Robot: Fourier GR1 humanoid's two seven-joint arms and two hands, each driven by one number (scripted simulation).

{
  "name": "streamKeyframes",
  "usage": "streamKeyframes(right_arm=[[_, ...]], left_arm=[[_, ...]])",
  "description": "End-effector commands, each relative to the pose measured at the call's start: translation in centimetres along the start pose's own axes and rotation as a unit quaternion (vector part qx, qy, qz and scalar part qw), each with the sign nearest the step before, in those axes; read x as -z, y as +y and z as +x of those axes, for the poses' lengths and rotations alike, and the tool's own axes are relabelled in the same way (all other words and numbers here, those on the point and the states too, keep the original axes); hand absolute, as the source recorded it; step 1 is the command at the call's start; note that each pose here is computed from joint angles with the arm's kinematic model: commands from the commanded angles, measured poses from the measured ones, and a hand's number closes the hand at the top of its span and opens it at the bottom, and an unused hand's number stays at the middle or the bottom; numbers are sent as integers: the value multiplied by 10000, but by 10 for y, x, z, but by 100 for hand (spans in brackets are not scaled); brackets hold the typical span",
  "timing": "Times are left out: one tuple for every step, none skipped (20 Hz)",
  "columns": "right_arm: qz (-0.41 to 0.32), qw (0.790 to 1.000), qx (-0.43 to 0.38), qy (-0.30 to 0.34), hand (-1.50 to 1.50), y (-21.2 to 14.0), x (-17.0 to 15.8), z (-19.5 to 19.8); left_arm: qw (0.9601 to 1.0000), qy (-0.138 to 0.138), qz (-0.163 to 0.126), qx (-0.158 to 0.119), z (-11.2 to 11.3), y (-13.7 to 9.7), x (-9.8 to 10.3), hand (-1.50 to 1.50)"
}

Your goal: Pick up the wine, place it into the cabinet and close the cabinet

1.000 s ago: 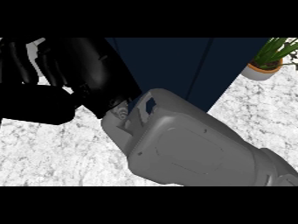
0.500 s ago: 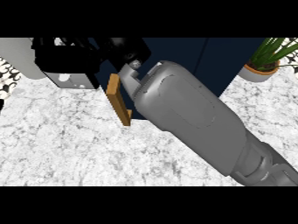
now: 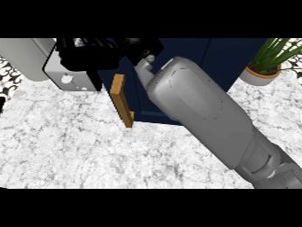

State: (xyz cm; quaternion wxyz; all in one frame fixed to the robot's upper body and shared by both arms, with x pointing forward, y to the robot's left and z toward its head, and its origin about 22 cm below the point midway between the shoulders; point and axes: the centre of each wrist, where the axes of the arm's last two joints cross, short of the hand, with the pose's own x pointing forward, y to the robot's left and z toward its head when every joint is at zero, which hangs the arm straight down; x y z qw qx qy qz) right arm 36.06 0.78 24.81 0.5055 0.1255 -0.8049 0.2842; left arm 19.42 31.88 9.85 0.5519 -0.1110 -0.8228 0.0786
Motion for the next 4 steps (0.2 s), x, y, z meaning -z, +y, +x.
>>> streamKeyframes(right_arm=[[-811,9941,-313,649,150,-54,-1,-42],[-754,9949,-361,569,150,-57,-2,-39],[-810,9945,-259,607,150,-56,3,-33],[-790,9944,-402,577,150,-60,2,-35]], left_arm=[[10000,-6,-88,-7,0,-12,2,-150],[10000,20,-53,-36,-1,-9,6,-150],[10000,-35,11,-93,-8,0,1,-150],[10000,-52,-23,11,-3,-2,8,-150]])
